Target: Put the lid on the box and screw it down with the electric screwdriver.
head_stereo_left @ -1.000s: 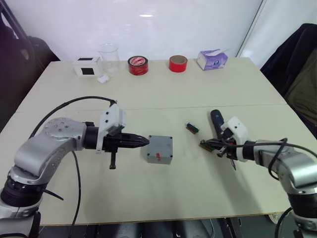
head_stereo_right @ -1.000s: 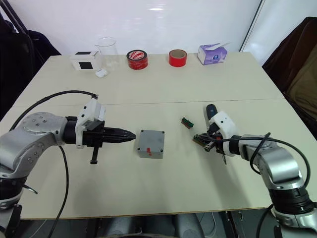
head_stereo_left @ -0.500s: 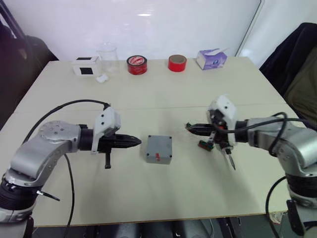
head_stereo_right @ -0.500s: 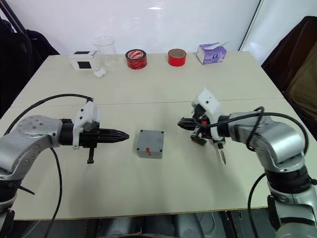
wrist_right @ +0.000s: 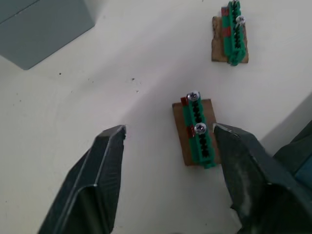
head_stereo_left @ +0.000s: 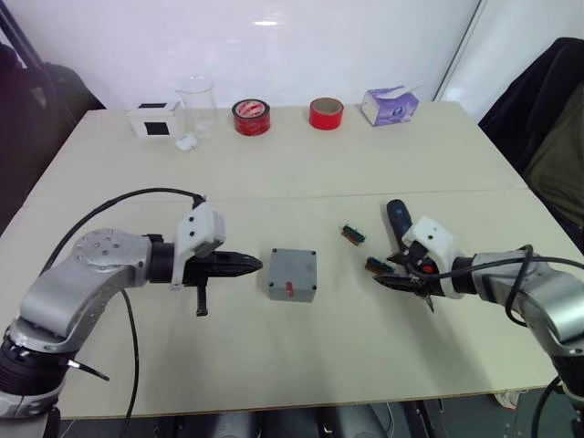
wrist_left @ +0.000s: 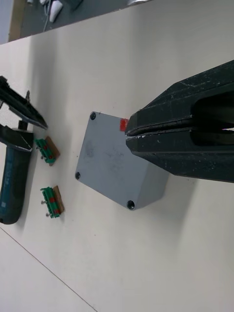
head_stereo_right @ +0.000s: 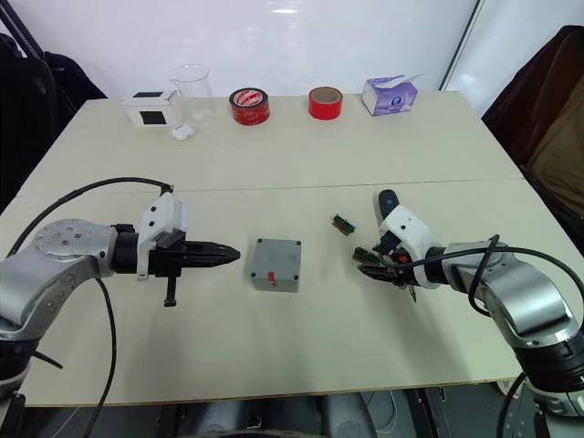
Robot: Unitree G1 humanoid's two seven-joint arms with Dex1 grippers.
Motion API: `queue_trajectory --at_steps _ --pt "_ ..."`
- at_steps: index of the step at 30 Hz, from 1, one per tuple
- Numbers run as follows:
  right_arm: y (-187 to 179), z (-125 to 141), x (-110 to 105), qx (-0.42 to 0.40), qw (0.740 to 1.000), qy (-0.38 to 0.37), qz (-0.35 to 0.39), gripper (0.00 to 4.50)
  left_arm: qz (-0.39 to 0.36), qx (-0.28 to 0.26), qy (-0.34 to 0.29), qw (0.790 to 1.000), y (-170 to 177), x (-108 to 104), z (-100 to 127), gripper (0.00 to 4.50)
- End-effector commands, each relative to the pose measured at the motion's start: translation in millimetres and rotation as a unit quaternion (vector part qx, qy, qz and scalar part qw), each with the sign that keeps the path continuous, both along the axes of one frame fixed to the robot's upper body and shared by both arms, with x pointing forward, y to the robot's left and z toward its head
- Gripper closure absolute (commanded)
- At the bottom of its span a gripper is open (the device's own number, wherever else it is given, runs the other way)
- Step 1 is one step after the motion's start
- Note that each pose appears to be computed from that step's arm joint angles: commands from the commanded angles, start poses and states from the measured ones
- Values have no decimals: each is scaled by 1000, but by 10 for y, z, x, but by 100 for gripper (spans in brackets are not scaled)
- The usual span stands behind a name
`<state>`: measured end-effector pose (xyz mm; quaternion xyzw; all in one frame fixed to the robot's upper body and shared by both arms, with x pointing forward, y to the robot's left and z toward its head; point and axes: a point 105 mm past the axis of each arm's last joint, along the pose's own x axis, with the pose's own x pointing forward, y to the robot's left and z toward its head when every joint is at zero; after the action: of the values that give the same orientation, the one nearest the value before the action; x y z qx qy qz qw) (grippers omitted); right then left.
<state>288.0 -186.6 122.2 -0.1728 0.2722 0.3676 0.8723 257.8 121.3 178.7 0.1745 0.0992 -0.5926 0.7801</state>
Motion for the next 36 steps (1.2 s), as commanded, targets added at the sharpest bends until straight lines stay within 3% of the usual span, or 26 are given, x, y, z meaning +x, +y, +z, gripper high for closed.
queue_trajectory --at_steps 1,16,19,24,36 --pt "-57 39 106 3 999 -29 -19 176 -14 -2 -16 1000 -52 -2 63 450" --pt "-123 -18 150 12 999 -21 -31 176 -13 0 -18 1000 -47 2 70 450" --pt "-115 -10 164 13 999 -22 -30 243 -12 -1 -19 1000 -48 5 72 450" --pt "-114 -5 173 14 999 -23 -31 444 -11 -1 -19 1000 -46 10 73 450" --pt "29 42 102 52 998 4 -16 444 -11 -5 -22 1000 -68 26 72 450"
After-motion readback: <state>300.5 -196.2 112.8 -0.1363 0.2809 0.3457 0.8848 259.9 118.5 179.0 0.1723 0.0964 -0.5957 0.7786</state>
